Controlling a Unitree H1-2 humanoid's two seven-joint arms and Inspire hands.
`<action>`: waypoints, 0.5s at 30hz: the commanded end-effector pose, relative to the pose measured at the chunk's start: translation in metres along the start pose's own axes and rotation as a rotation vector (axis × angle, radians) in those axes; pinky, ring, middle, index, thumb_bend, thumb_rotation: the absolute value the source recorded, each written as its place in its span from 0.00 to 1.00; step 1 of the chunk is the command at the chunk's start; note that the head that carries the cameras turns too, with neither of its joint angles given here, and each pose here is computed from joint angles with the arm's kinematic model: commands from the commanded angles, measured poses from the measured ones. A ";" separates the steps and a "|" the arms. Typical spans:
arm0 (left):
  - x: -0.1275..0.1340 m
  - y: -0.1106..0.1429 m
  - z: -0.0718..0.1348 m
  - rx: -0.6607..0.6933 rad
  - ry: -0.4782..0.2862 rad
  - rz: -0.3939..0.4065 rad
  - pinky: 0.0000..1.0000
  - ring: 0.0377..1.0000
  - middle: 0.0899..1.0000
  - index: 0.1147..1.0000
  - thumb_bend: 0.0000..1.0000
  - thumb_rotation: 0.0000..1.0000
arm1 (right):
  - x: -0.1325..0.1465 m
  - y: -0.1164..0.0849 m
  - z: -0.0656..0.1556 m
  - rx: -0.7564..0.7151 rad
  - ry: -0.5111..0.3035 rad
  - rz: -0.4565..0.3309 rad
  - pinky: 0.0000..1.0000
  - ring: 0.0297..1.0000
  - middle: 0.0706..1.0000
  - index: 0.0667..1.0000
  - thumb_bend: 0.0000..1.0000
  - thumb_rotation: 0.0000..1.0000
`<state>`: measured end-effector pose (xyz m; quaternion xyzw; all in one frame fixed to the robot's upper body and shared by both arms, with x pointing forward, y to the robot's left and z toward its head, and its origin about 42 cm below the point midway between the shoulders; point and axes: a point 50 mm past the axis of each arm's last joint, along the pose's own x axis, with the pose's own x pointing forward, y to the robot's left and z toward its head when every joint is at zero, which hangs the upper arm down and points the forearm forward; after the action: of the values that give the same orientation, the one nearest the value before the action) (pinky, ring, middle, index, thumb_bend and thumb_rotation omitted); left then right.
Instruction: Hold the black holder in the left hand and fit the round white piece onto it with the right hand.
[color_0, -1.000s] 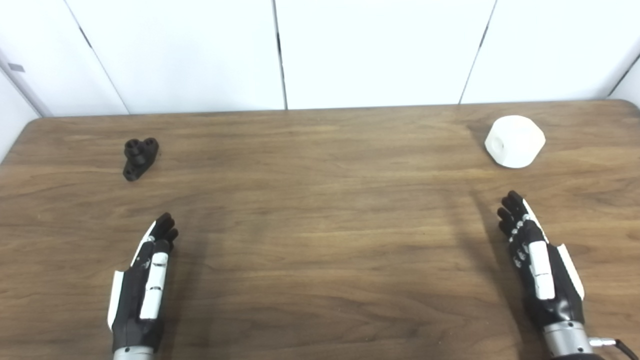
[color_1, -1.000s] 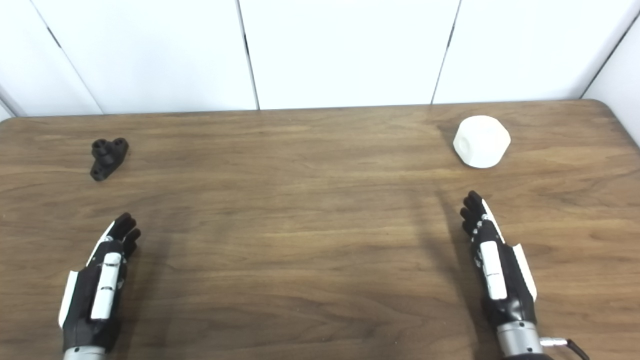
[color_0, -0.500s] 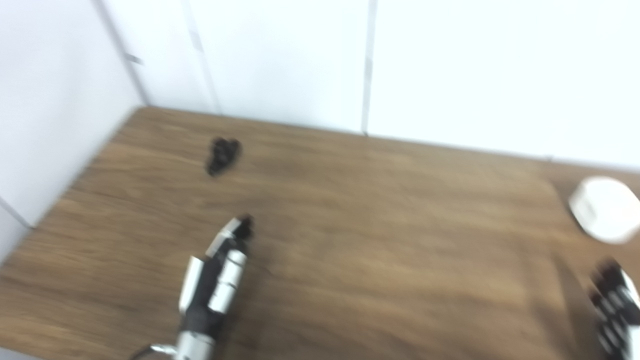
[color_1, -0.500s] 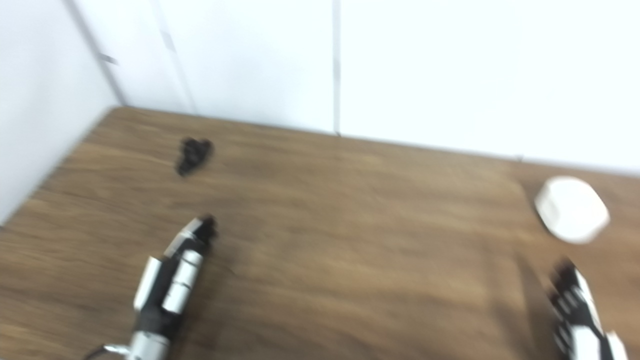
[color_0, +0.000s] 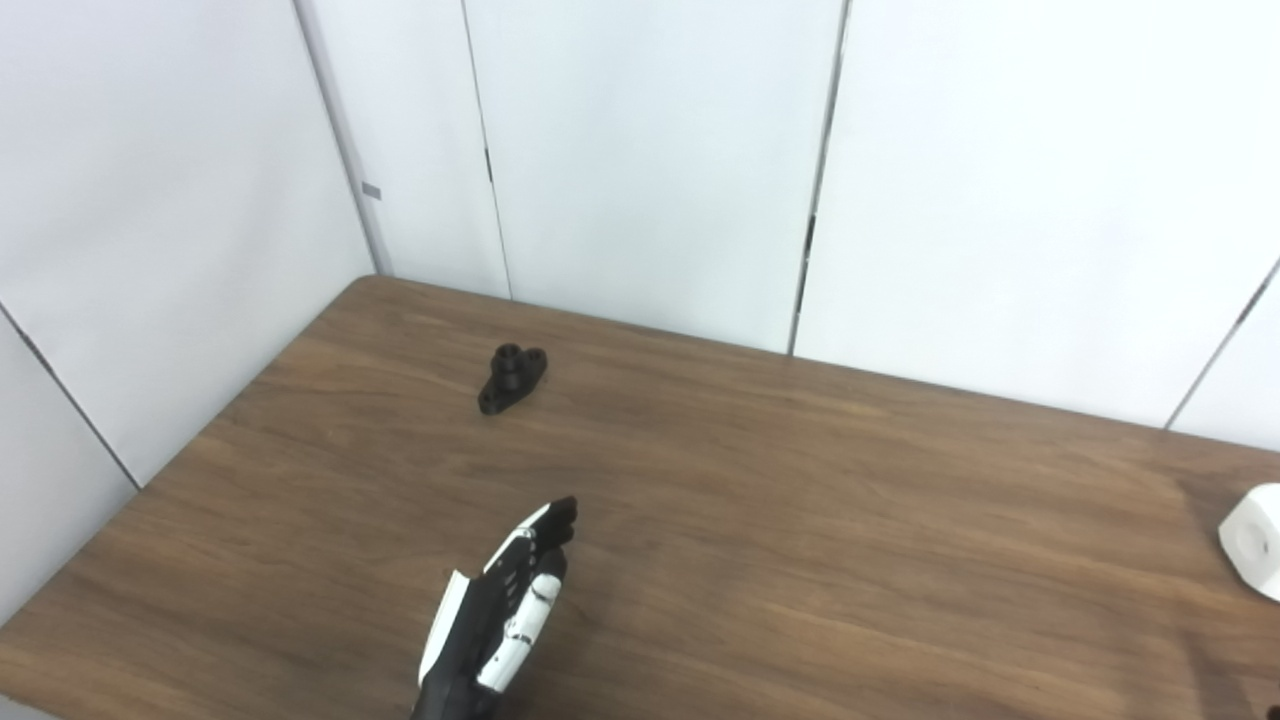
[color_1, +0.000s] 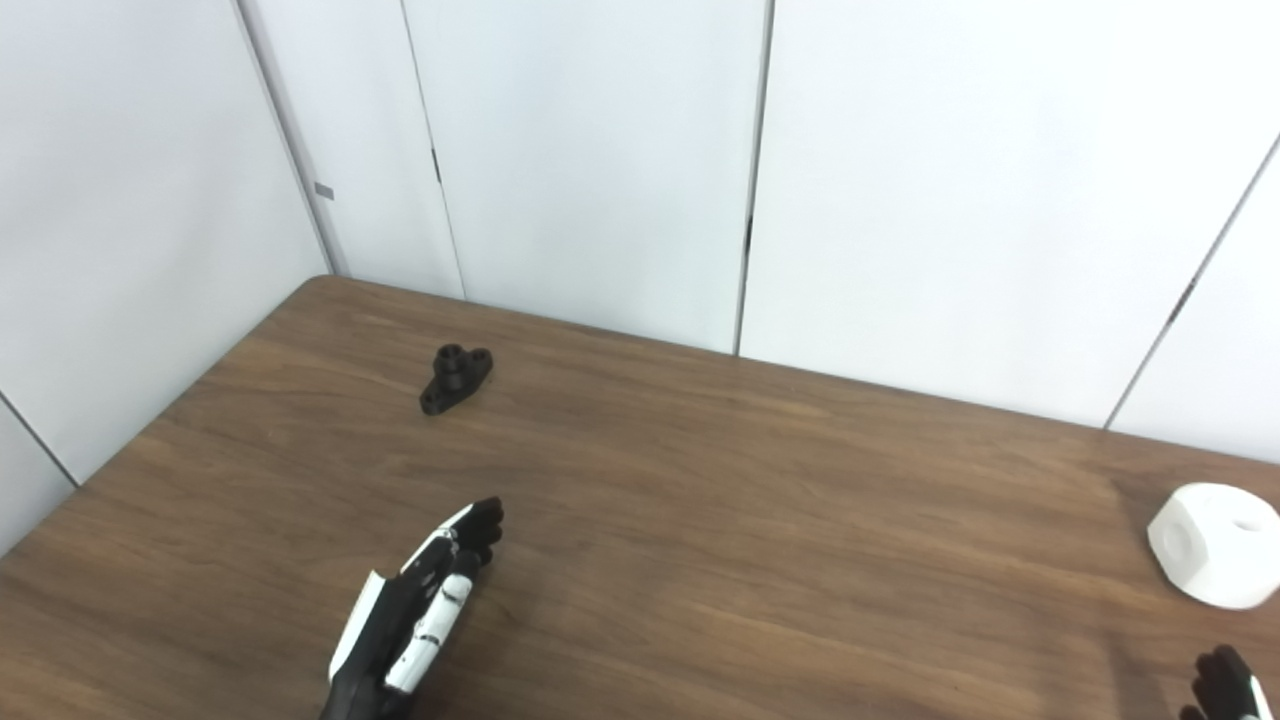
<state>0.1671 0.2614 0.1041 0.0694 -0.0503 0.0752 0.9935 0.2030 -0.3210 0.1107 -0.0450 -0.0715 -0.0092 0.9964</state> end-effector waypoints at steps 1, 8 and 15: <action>-0.018 -0.025 -0.016 -0.066 0.090 0.024 0.91 0.90 0.90 0.87 0.44 0.78 | -0.018 -0.004 -0.027 0.007 0.108 -0.036 1.00 1.00 0.98 0.98 0.39 1.00; -0.021 -0.023 -0.013 -0.048 0.082 0.026 0.92 0.92 0.92 0.89 0.40 0.72 | -0.020 -0.003 -0.026 -0.010 0.099 -0.024 1.00 0.99 0.97 0.96 0.41 1.00; -0.022 -0.015 0.005 0.122 0.039 0.107 0.84 0.88 0.89 0.86 0.49 0.35 | -0.025 -0.005 -0.028 -0.012 0.120 -0.008 1.00 1.00 1.00 1.00 0.45 1.00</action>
<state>0.1642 0.2605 0.1078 0.1346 -0.0501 0.0948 0.9851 0.2030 -0.3202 0.1107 -0.0488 -0.0720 -0.0031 0.9962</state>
